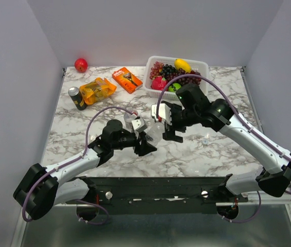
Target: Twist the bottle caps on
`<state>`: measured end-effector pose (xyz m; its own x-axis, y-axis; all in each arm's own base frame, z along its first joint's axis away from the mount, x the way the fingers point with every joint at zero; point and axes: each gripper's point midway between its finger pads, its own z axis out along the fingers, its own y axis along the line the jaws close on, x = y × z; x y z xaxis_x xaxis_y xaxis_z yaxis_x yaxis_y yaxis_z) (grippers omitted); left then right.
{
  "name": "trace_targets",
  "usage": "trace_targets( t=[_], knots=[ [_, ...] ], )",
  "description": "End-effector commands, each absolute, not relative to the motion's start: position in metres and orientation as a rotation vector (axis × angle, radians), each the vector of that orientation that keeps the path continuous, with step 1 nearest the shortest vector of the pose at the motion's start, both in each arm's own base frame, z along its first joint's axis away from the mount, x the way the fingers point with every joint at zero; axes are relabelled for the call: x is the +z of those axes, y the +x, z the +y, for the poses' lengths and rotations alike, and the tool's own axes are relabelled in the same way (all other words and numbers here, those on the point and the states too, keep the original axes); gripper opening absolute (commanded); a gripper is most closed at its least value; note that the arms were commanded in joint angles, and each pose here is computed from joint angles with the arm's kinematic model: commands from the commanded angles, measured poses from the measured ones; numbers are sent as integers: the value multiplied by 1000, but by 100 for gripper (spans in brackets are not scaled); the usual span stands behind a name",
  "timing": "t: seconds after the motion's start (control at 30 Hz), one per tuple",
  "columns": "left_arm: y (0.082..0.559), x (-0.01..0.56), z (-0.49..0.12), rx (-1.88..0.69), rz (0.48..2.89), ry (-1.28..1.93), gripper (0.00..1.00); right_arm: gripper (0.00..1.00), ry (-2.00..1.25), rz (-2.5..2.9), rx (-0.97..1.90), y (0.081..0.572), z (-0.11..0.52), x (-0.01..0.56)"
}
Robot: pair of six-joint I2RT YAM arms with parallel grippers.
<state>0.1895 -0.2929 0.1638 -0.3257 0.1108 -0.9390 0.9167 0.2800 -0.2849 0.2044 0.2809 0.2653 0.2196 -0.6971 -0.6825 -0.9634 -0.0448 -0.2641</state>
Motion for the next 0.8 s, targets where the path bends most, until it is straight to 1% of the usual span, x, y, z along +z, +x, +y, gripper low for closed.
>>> trace_targets(
  t=[0.0, 0.13, 0.27, 0.37, 0.5, 0.63, 0.77],
  knots=[
    [222, 209, -285, -1060, 1537, 812, 0, 100, -1896, 1942, 631, 148, 232, 215],
    [216, 202, -284, -1049, 1540, 874, 0, 100, -1873, 1956, 611, 155, 225, 217],
    [201, 194, -283, -998, 1486, 1028, 0, 100, -1764, 1854, 572, 186, 234, 250],
    [182, 186, -280, -970, 1443, 1146, 0, 99, -1757, 1667, 548, 197, 242, 284],
    [169, 181, -272, -894, 1375, 1248, 0, 99, -1843, 1402, 555, 182, 244, 310],
    [169, 177, -265, -810, 1332, 1295, 0, 94, -1884, 1230, 597, 165, 246, 322],
    [171, 178, -264, -792, 1325, 1287, 0, 89, -1896, 1102, 604, 155, 250, 330]
  ],
)
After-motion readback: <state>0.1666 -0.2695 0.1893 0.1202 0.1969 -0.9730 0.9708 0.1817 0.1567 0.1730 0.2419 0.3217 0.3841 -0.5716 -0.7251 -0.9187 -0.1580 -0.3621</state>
